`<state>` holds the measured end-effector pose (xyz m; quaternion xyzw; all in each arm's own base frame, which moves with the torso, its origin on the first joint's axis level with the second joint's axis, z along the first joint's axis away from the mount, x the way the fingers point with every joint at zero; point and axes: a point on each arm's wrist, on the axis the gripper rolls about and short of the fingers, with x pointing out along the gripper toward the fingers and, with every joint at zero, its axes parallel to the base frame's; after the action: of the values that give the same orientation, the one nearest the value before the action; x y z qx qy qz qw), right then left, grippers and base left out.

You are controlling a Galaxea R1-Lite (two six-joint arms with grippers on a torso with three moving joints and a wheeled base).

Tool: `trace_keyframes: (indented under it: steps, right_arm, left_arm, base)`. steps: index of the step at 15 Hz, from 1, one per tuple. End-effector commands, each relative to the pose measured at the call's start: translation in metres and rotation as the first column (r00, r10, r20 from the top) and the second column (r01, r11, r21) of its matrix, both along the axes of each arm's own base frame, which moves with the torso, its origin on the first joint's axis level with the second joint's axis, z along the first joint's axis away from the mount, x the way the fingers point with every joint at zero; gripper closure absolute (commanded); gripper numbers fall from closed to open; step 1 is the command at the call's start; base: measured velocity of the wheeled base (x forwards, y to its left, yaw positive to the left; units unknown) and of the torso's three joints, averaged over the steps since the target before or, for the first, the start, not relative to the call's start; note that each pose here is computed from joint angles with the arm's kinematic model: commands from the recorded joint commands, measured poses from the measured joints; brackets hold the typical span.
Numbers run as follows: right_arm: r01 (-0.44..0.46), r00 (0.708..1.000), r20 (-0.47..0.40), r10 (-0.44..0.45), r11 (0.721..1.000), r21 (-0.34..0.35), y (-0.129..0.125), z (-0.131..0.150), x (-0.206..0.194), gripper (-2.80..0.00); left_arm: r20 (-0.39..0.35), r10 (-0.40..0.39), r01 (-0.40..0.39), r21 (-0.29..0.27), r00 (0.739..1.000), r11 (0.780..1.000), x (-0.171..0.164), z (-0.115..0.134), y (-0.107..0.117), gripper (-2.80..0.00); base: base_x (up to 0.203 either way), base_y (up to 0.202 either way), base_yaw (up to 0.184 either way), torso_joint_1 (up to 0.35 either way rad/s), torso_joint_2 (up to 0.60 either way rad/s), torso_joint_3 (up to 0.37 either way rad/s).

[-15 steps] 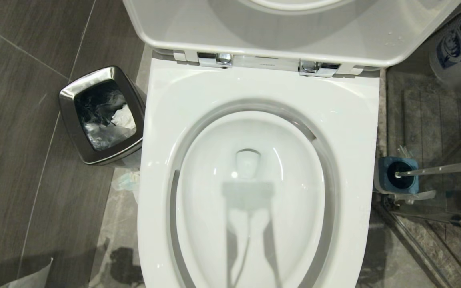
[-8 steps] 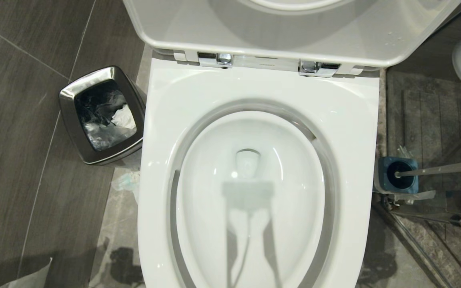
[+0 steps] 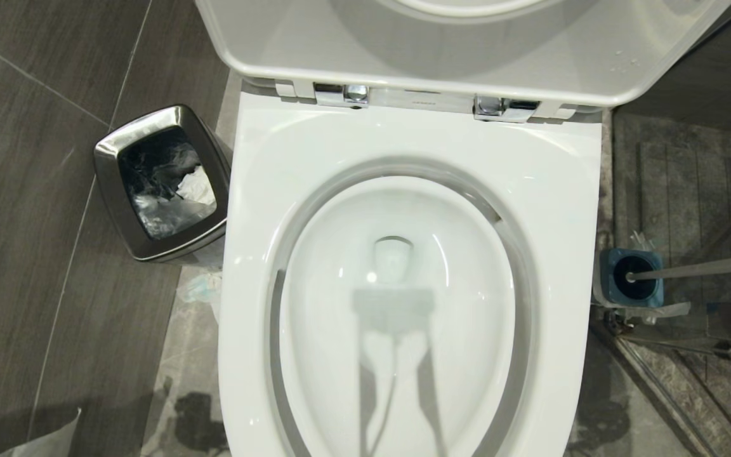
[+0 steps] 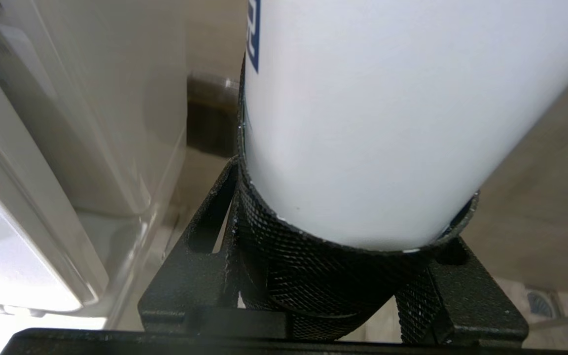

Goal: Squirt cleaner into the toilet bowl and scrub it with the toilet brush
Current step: Pour in the cleaning agent

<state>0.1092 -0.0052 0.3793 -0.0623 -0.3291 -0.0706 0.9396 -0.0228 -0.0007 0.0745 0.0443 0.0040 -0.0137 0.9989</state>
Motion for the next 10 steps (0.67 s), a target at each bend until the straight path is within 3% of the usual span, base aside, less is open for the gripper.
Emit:
trace_keyframes:
  steps: [1,6,10]
  right_arm:
    - [-0.001,0.999,0.044,0.001,1.000,-0.006,0.001,0.005,-0.015,0.00]
    - [0.022,0.996,0.090,-0.020,0.999,-0.024,0.001,0.010,-0.033,0.00]
    - [0.034,0.997,0.064,-0.032,0.999,-0.036,0.002,0.015,-0.048,0.00]
  left_arm:
    - [-0.002,-0.001,0.001,0.000,1.000,1.000,0.000,0.000,0.000,0.00]
    - [-0.002,-0.001,0.001,0.000,1.000,1.000,0.000,0.000,0.000,0.00]
    - [-0.003,-0.001,0.001,0.000,1.000,1.000,0.000,0.000,0.000,0.00]
  base:
    - [0.000,0.000,0.000,0.000,0.00,0.000]
    - [0.000,0.000,0.000,0.000,0.00,0.000]
    - [0.000,0.000,0.000,0.000,0.00,0.000]
